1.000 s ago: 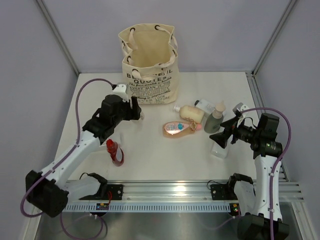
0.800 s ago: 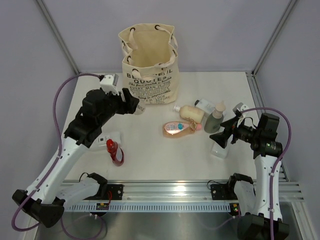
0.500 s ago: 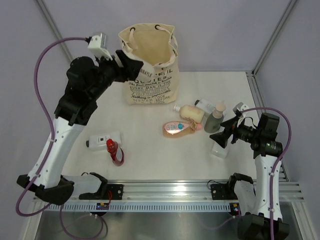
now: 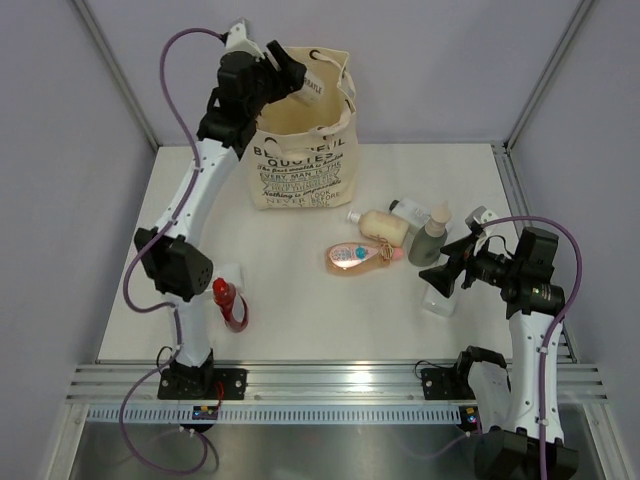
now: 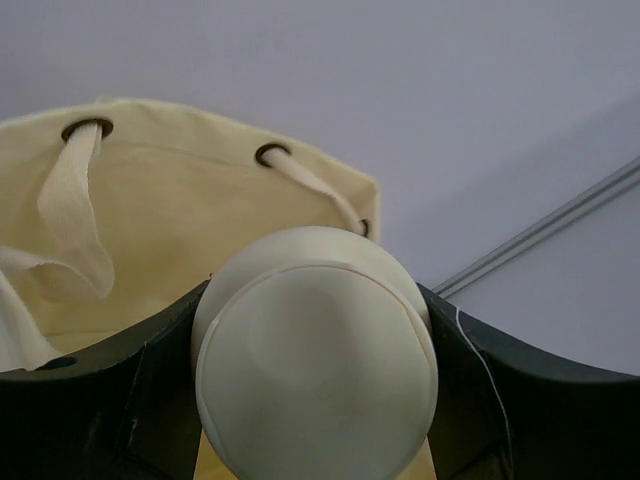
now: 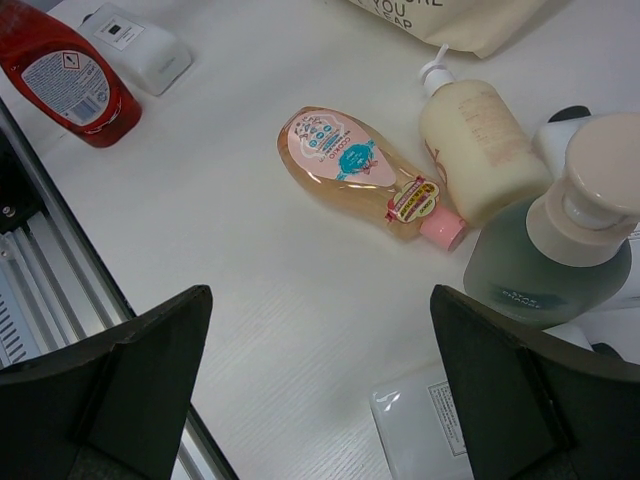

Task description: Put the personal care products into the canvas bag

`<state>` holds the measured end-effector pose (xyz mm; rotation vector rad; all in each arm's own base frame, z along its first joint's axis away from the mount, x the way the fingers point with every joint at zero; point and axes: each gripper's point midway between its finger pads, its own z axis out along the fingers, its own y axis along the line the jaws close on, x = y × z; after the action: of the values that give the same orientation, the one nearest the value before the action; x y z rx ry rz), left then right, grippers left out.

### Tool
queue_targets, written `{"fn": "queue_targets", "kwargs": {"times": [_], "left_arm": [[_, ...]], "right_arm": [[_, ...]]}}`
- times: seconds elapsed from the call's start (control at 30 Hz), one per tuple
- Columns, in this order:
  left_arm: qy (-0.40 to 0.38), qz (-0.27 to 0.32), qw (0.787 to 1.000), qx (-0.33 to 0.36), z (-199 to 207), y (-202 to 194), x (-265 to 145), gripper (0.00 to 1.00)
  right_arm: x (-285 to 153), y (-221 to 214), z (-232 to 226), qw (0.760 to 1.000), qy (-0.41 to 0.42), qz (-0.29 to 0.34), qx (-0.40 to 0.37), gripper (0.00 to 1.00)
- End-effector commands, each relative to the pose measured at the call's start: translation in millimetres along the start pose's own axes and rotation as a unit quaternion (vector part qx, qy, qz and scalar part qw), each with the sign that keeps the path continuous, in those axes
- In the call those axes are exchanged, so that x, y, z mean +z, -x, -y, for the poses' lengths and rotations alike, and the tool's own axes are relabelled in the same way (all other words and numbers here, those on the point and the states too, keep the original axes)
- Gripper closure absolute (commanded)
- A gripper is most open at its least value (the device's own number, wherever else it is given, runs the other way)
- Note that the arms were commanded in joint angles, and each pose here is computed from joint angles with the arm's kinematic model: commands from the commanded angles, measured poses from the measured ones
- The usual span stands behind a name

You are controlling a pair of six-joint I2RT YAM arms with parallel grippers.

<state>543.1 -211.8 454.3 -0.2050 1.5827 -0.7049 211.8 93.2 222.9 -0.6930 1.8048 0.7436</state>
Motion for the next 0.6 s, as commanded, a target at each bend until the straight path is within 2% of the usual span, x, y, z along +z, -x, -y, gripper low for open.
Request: {"fn": "queue_targets", "kwargs": {"times": [0.0, 0.1, 0.13, 0.2, 0.33, 0.4, 0.53, 0.57], "left_arm": [[-0.027, 0.087, 0.996, -0.001, 20, 41, 15, 1.00], [-0.025, 0.054, 0.998, 0.027, 11, 11, 31, 1.00], [-0.028, 0.027, 0.998, 0.047, 9, -16, 41, 1.00], [-0.017, 0.002, 0.995, 0.103, 1, -42, 48, 1.00], [0.011, -0.054, 0.989, 0.136, -27, -95, 59, 0.91], [0.021, -0.072, 0.987, 0.140, -39, -112, 61, 0.79], [0.037, -0.100, 0.984, 0.143, -56, -139, 66, 0.49], [0.039, -0.103, 0.984, 0.143, -58, -141, 66, 0.36]], "right_arm": [[-2, 3, -3, 1.000, 0.002, 0.007, -0.021, 0.01], [-2, 4, -3, 1.000, -0.001, 0.009, -0.022, 0.01], [-2, 4, -3, 1.000, 0.000, 0.009, -0.021, 0.01], [-2, 4, -3, 1.000, 0.001, 0.008, -0.020, 0.01], [-1, 2, -2, 1.000, 0.002, 0.006, -0.016, 0.00], [-1, 2, -1, 1.000, 0.000, 0.005, -0.016, 0.00], [-1, 1, 1, 1.000, -0.002, 0.003, -0.014, 0.01], [0, 1, 1, 1.000, -0.002, 0.003, -0.014, 0.01]]}}
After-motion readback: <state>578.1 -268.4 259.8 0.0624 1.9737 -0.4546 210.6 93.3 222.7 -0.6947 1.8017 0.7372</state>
